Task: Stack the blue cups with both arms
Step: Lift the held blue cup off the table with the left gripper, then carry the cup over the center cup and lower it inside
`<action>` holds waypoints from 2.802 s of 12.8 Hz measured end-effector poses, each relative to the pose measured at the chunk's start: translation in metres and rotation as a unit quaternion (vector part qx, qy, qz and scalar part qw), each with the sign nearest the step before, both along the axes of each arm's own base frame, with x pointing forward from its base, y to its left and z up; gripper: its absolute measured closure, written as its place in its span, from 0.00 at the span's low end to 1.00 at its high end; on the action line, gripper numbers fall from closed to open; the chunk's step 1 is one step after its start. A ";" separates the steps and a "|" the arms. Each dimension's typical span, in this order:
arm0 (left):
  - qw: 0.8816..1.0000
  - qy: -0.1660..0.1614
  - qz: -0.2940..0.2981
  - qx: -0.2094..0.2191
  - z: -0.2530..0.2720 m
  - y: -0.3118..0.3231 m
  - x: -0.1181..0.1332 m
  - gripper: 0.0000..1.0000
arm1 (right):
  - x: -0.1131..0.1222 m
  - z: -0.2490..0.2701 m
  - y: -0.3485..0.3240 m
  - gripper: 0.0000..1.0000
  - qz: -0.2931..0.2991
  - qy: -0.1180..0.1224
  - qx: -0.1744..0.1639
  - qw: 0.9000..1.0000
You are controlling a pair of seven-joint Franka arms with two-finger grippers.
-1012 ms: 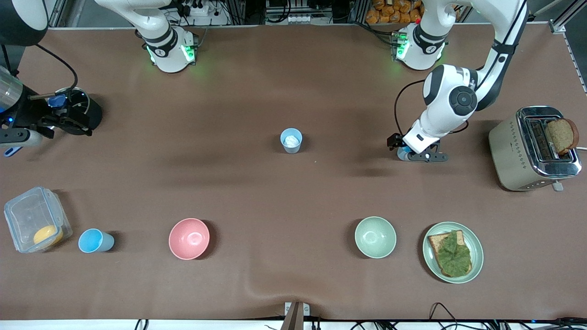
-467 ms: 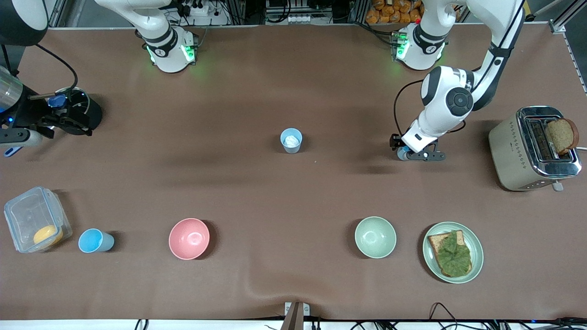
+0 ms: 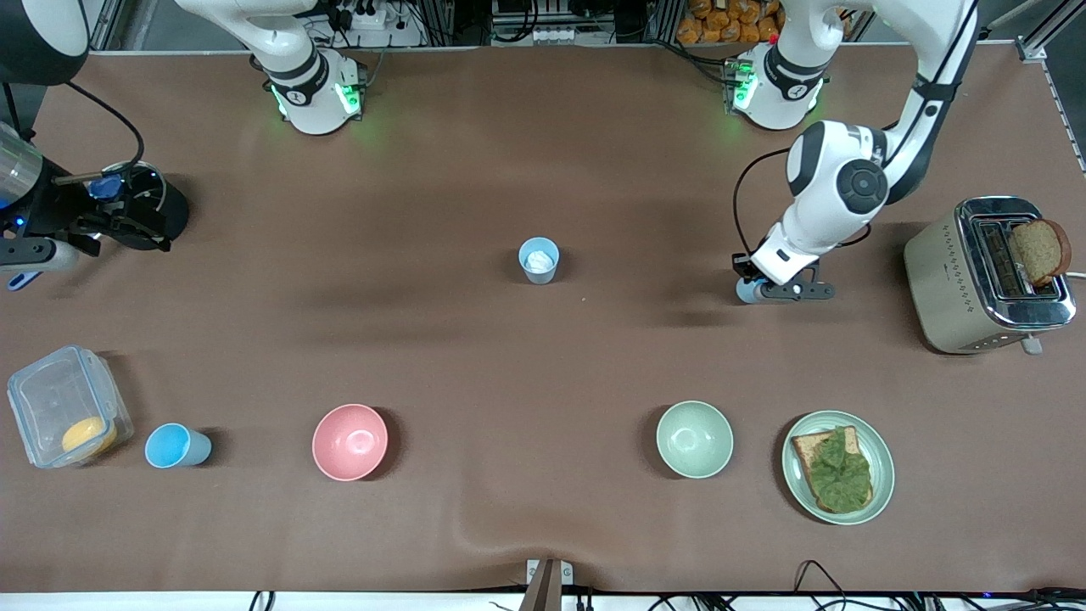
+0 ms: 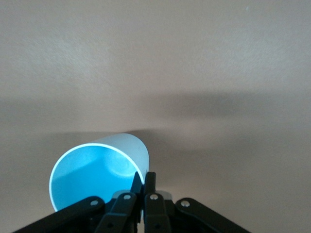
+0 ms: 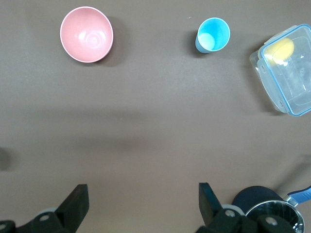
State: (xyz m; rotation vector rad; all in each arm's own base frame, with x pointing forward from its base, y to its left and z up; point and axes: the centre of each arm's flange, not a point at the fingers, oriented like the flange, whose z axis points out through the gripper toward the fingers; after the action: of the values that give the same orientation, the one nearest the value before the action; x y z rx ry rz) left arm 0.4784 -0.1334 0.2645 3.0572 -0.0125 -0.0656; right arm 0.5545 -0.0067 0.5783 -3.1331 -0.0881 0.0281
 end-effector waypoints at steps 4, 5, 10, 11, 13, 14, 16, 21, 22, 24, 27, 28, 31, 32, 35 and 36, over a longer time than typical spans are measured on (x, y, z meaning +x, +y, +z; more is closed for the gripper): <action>1.000 -0.004 -0.018 -0.007 0.087 -0.020 0.028 0.97 | 0.000 0.000 0.000 0.00 0.000 0.000 0.000 1.000; 0.999 -0.010 -0.032 -0.010 0.112 -0.035 0.032 0.97 | 0.000 0.000 0.000 0.00 0.000 0.000 0.000 1.000; 0.997 -0.031 -0.071 -0.029 0.189 -0.168 0.005 0.97 | 0.000 0.000 -0.001 0.00 -0.001 0.001 0.000 1.000; 0.996 -0.030 -0.072 -0.033 0.202 -0.194 -0.005 0.97 | -0.001 -0.001 -0.002 0.00 -0.002 0.003 0.000 1.000; 0.997 -0.025 -0.068 -0.040 0.214 -0.238 -0.022 0.97 | -0.001 -0.001 -0.002 0.00 -0.002 0.006 0.000 1.000; 0.997 -0.018 -0.063 -0.041 0.210 -0.260 -0.031 0.97 | -0.001 -0.001 -0.002 0.00 -0.002 0.006 0.000 1.000; 0.998 0.004 -0.058 -0.035 0.187 -0.300 -0.046 0.97 | -0.001 -0.001 -0.002 0.00 -0.002 0.006 0.000 1.000; 0.999 0.016 -0.029 -0.023 0.153 -0.373 -0.057 0.97 | -0.001 -0.001 -0.003 0.00 -0.002 0.006 0.000 1.000; 0.999 0.017 -0.024 -0.018 0.145 -0.383 -0.059 0.97 | -0.001 -0.001 -0.003 0.00 -0.002 0.007 0.000 1.000; 1.000 0.018 -0.017 -0.007 0.125 -0.403 -0.060 0.97 | -0.001 -0.001 -0.003 0.00 -0.002 0.007 0.000 1.000; 1.000 0.013 -0.014 0.007 0.103 -0.414 -0.052 0.97 | -0.001 -0.001 -0.003 0.00 -0.002 0.007 0.000 1.000; 1.000 0.012 -0.012 0.010 0.098 -0.416 -0.051 0.97 | -0.001 -0.001 -0.003 0.00 -0.002 0.007 0.000 1.000; 1.000 0.012 0.002 0.020 0.085 -0.426 -0.056 0.97 | -0.001 -0.001 -0.003 0.00 -0.002 0.007 0.000 1.000; 1.000 0.013 0.003 0.023 0.080 -0.431 -0.060 0.97 | -0.001 -0.001 -0.003 0.00 -0.002 0.007 0.000 1.000; 1.000 0.012 0.002 0.023 0.071 -0.438 -0.064 0.97 | -0.001 -0.002 -0.003 0.00 -0.002 0.007 0.000 1.000; 1.000 0.011 0.003 0.022 0.071 -0.438 -0.062 0.97 | -0.001 -0.001 -0.003 0.00 -0.002 0.007 0.000 1.000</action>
State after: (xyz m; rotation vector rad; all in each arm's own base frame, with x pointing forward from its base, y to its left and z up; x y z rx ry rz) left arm 0.4162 -0.5709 0.3354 3.1002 -0.0010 -0.0992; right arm 0.5531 -0.0093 0.5768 -3.1323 -0.0809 0.0504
